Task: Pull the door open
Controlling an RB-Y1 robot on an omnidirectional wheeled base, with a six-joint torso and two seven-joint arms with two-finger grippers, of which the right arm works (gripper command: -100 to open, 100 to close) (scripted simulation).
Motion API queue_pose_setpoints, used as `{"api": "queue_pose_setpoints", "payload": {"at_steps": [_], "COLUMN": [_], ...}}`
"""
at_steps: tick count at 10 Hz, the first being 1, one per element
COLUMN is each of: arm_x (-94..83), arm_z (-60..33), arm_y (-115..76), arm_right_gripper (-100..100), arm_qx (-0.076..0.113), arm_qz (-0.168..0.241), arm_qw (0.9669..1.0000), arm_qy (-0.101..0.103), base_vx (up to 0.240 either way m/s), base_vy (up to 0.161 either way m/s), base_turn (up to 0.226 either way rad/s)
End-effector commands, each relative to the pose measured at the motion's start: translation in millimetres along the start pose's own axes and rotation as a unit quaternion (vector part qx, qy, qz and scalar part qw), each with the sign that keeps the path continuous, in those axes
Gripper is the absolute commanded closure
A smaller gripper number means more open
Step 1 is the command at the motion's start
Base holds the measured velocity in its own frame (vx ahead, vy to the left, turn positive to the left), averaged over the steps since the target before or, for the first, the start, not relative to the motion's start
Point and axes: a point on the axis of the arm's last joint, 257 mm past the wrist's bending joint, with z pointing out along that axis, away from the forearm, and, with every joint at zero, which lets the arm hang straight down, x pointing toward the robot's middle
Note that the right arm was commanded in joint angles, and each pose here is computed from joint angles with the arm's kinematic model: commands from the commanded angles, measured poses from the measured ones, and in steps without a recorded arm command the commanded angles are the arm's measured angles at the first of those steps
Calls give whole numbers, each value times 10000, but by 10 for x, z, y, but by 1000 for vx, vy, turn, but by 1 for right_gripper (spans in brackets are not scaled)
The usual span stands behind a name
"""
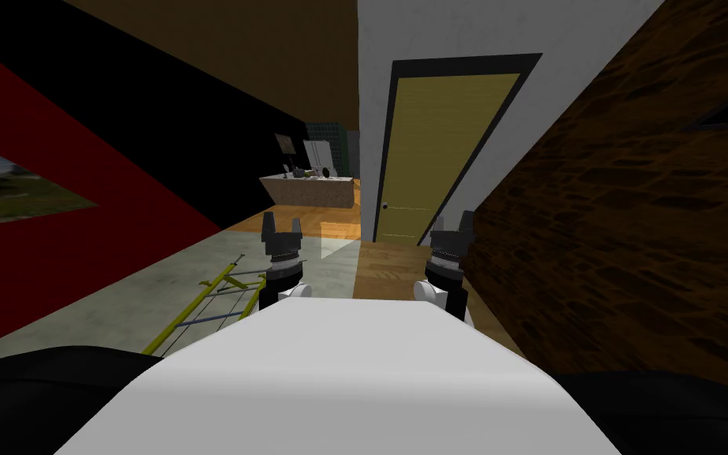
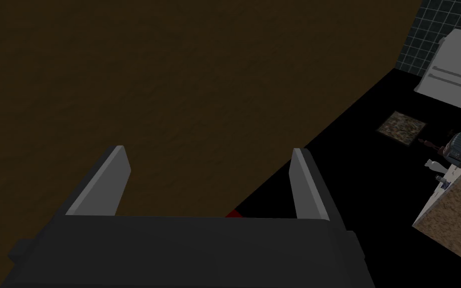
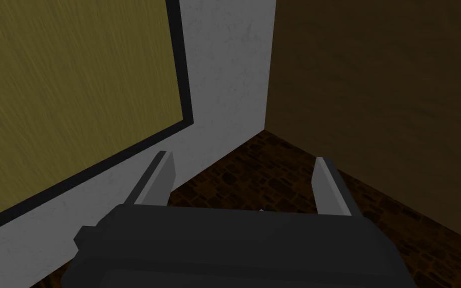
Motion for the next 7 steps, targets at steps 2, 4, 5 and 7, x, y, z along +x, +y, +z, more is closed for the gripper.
{"api": "queue_pose_setpoints", "payload": {"at_steps": [2, 4, 5, 7], "arm_x": [-5, -11, -15, -28], "arm_z": [-50, -87, -103, -156], "arm_y": [-202, -340, -396, -572], "arm_right_gripper": [-100, -100, -100, -100], "arm_qx": [150, 255, 298, 431], "arm_qz": [364, 612, 713, 1023], "arm_qw": [9992, 9978, 9970, 9938], "arm_qy": [1, -13, -22, -60], "base_vx": [106, 147, 108, 111], "base_vy": [-20, -31, -17, -13], "base_turn": [87, 69, 49, 73]}}
